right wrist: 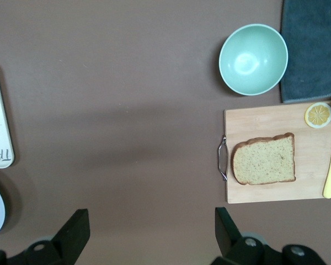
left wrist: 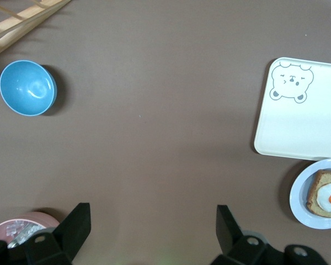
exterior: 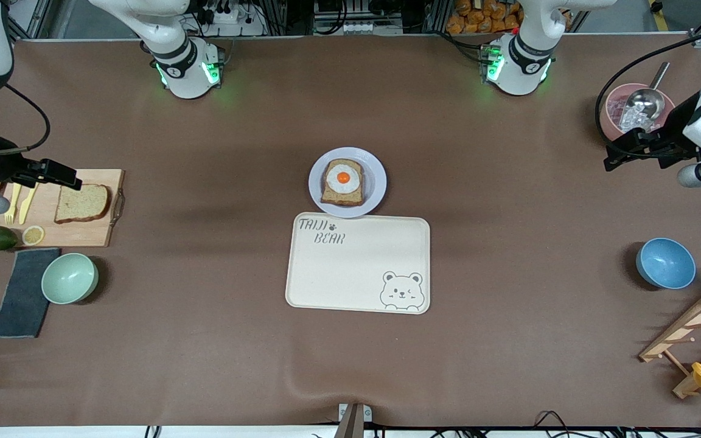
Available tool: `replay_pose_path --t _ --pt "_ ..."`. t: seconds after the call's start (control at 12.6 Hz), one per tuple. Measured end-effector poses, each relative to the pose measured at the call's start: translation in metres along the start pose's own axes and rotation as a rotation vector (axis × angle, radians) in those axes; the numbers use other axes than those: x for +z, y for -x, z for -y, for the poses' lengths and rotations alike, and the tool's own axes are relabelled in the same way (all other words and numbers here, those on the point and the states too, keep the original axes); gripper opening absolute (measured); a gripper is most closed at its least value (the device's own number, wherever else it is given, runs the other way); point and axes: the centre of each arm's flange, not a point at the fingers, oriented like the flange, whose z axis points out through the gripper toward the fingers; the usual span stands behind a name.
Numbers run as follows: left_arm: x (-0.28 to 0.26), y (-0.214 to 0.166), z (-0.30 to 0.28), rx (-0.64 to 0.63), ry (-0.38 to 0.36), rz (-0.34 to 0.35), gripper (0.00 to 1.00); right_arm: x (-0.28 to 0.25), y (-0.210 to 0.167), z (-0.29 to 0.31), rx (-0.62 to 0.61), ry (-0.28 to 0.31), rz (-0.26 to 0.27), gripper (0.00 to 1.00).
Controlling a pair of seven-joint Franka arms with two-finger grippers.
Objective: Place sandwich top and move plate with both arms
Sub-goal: 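Move the right gripper over the bread slice on the cutting board, then lower the right gripper and grasp the bread slice while the left gripper moves inward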
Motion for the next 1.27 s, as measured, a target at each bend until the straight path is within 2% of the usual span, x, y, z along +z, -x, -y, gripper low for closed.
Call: replay_pose_path --t 0.4,0.63,0.71,0.87,1.19,1.27 --pt "0.011 -0.007 -0.009 0.011 0.019 -0.025 1.00 0.046 -0.003 -0.061 -0.053 -0.083 -0.029 1.00" --pt "0.019 -0.011 -0.014 0.020 0.023 -0.022 1.00 0.092 -0.001 -0.096 -0.093 -0.080 -0.074 1.00" --pt "0.020 -0.011 -0.016 0.030 0.024 -0.020 1.00 0.112 0.002 -0.106 -0.093 -0.083 -0.075 1.00" --pt "0.021 -0.012 -0.017 0.058 0.031 -0.021 1.00 0.140 0.009 -0.130 -0.092 -0.108 -0.056 1.00" --pt "0.040 -0.019 -0.021 0.051 0.109 -0.023 1.00 0.186 0.018 -0.194 -0.109 -0.151 -0.013 0.96" --pt "0.047 -0.021 -0.023 0.050 0.115 -0.027 1.00 0.198 0.021 -0.211 -0.119 -0.160 -0.010 0.90"
